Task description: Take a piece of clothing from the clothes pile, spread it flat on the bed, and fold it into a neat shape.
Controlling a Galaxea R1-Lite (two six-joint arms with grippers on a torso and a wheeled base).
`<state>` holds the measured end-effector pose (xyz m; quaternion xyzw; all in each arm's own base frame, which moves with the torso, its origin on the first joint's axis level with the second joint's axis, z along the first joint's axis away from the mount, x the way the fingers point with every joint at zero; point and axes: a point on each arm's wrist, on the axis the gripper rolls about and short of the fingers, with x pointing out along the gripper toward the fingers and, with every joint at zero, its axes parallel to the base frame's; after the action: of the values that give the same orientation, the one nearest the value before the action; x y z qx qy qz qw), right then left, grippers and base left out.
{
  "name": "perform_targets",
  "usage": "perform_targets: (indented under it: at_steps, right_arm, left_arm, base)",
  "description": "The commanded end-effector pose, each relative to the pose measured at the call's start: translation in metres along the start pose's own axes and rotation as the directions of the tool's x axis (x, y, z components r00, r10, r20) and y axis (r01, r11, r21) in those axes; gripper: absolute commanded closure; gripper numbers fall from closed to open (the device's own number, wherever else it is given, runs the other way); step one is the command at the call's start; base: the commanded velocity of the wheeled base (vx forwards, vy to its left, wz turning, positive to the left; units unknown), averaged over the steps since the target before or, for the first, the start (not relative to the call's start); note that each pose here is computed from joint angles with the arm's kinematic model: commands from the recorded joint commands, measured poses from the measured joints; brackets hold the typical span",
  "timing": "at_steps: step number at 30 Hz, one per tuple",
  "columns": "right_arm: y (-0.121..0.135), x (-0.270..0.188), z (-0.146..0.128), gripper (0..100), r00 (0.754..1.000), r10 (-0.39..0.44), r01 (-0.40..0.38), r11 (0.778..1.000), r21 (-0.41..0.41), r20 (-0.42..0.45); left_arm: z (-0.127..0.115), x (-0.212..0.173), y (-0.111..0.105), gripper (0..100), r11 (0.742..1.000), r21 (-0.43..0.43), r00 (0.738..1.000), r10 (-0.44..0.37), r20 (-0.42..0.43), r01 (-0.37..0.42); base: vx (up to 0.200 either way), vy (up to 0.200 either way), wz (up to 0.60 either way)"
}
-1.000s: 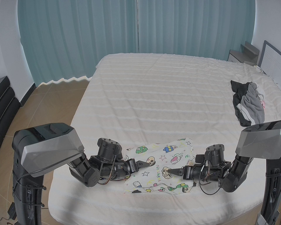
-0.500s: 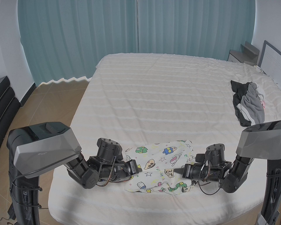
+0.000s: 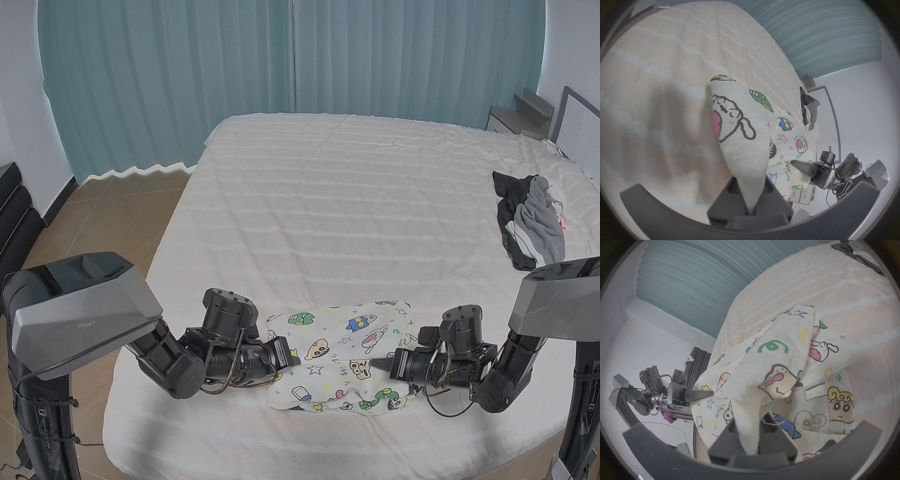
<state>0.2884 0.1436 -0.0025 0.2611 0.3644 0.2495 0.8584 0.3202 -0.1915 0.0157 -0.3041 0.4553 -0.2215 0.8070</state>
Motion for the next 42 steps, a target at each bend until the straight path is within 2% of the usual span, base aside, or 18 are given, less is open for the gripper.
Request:
perform_targets:
  at_steps: [1,19,42]
  right_arm:
    - [0.001,-0.002,0.001,100,1.000,0.002,-0.002,1.000,0.001,0.004]
    - [0.004,-0.007,0.003,100,1.000,0.009,-0.009,1.000,-0.005,0.013]
    - [0.007,-0.015,0.003,100,1.000,0.012,-0.012,1.000,-0.006,0.020]
  left_arm:
    - [-0.003,-0.004,-0.005,100,1.000,0.012,1.000,-0.011,-0.002,0.011]
    - [-0.011,-0.001,-0.012,100,1.000,0.011,1.000,0.000,-0.007,0.000]
    - [-0.018,-0.013,-0.029,100,0.999,0.039,1.000,-0.026,0.000,0.026]
  base:
    - [0.000,0.000,0.00]
    - [0.000,0.000,0.00]
    - [0.000,-0.200,0.00]
